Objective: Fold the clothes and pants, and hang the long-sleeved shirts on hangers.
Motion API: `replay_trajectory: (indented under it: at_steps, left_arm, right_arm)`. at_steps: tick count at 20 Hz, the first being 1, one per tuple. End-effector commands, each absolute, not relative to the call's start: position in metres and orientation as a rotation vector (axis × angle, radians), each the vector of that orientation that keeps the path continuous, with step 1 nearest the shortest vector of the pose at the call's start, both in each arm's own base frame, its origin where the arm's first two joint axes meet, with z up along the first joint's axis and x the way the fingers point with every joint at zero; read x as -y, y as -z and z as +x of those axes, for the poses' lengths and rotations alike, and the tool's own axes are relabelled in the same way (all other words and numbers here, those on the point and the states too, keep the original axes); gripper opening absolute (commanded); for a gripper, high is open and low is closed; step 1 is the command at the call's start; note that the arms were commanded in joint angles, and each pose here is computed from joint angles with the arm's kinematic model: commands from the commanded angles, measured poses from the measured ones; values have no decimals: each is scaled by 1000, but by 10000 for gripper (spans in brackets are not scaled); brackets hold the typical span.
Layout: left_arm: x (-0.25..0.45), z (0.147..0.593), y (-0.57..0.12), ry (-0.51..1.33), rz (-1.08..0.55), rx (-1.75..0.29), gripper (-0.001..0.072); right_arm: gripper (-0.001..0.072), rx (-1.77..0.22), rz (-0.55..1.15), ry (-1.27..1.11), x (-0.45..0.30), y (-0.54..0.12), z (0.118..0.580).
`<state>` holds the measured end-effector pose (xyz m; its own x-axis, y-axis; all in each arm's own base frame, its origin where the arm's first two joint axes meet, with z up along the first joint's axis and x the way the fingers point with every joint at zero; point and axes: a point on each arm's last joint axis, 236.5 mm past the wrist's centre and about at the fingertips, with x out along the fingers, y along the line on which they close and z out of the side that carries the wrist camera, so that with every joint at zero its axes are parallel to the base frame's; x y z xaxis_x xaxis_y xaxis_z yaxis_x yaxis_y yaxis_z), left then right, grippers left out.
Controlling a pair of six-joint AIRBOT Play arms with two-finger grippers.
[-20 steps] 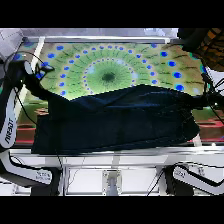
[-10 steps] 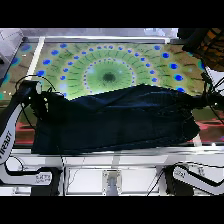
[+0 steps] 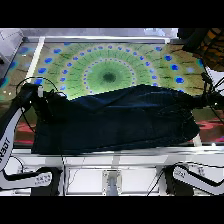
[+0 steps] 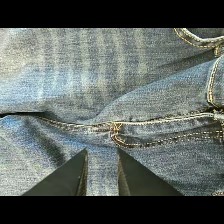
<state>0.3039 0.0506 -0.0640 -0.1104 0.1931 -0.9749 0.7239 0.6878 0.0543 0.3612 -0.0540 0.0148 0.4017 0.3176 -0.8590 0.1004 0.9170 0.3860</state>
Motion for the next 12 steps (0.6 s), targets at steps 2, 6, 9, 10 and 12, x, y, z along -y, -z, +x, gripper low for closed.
replay_trajectory:
  at_steps: [2, 6, 9, 10, 12]
  left_arm:
    - [-49, 317, 76, 520, 778, -1580, 417]
    - [-47, 331, 77, 515, 798, -1516, 417]
    - [-41, 328, 83, 556, 790, -1524, 417]
    - [-40, 327, 88, 571, 786, -1534, 417]
    - [-39, 324, 98, 588, 783, -1563, 417]
  right_arm:
    - [210, -1165, 415, -144, 53, -13, 360]
    - [210, -1163, 416, -144, 53, -13, 360]
    - [210, -1160, 416, -143, 53, -13, 361]
    - [210, -1161, 416, -143, 53, -13, 361]
    - [210, -1160, 417, -143, 53, -13, 361]
